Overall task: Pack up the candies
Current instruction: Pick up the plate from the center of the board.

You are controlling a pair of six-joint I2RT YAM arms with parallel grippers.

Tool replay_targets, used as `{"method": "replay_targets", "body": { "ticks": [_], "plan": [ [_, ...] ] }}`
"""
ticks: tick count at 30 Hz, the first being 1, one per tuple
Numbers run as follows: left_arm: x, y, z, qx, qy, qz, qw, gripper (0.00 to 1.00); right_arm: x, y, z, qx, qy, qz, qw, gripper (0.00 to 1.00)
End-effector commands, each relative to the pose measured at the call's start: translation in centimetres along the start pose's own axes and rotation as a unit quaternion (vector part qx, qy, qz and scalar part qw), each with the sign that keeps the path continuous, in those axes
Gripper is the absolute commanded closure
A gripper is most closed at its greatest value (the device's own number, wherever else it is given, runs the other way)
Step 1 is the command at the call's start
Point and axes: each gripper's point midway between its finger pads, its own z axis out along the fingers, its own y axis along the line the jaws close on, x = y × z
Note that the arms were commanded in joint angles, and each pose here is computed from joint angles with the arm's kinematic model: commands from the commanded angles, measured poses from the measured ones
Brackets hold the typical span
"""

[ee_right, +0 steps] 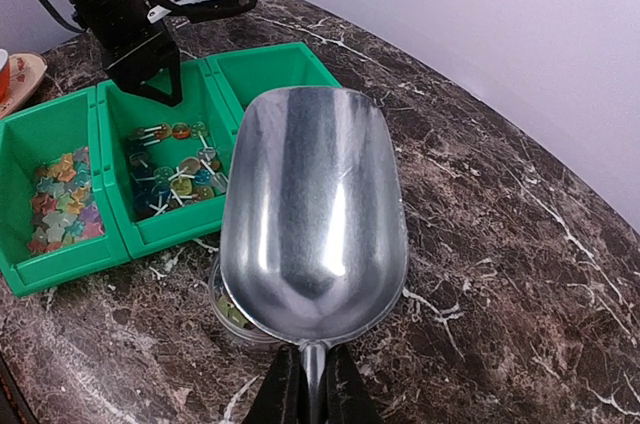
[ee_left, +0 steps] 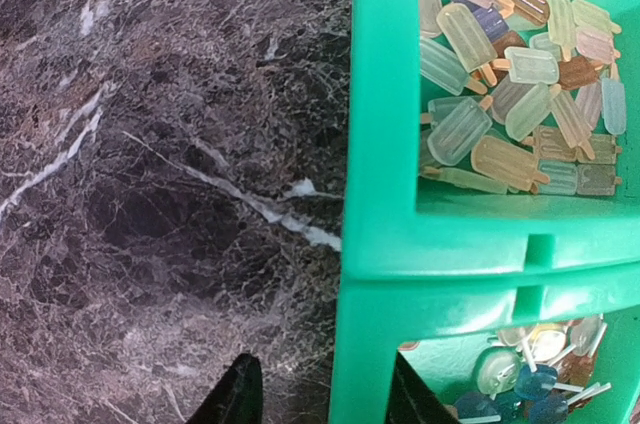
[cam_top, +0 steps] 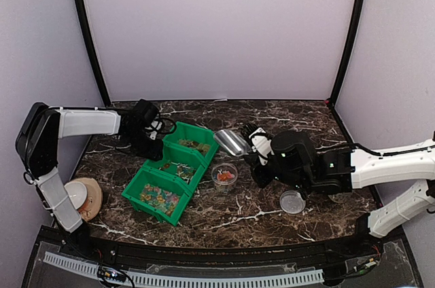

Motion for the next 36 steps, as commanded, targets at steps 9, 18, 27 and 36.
{"method": "replay_targets", "body": {
  "ticks": [9, 18, 27, 36],
  "plan": [
    [0.9, -0.4, 1.2, 0.023, 0.020, -0.005, 1.000, 0.61, -1.0, 0.1, 0.0, -0.006, -0.023, 0.021, 0.999, 1.00],
    [1.1, -0.3, 1.5, 0.022, 0.026, -0.007, 0.999, 0.66, -0.9, 0.2, 0.0, -0.007, -0.022, 0.022, 0.999, 1.00],
    [1.2, -0.3, 1.3, 0.022, 0.025, -0.009, 0.999, 0.83, -0.8, 0.1, 0.0, -0.009, -0.020, 0.023, 1.000, 1.00],
    [1.1, 0.4, 0.5, 0.002, 0.020, -0.009, 1.000, 0.95, -0.8, 0.2, 0.0, -0.011, -0.018, 0.024, 0.999, 1.00]
  ]
}}
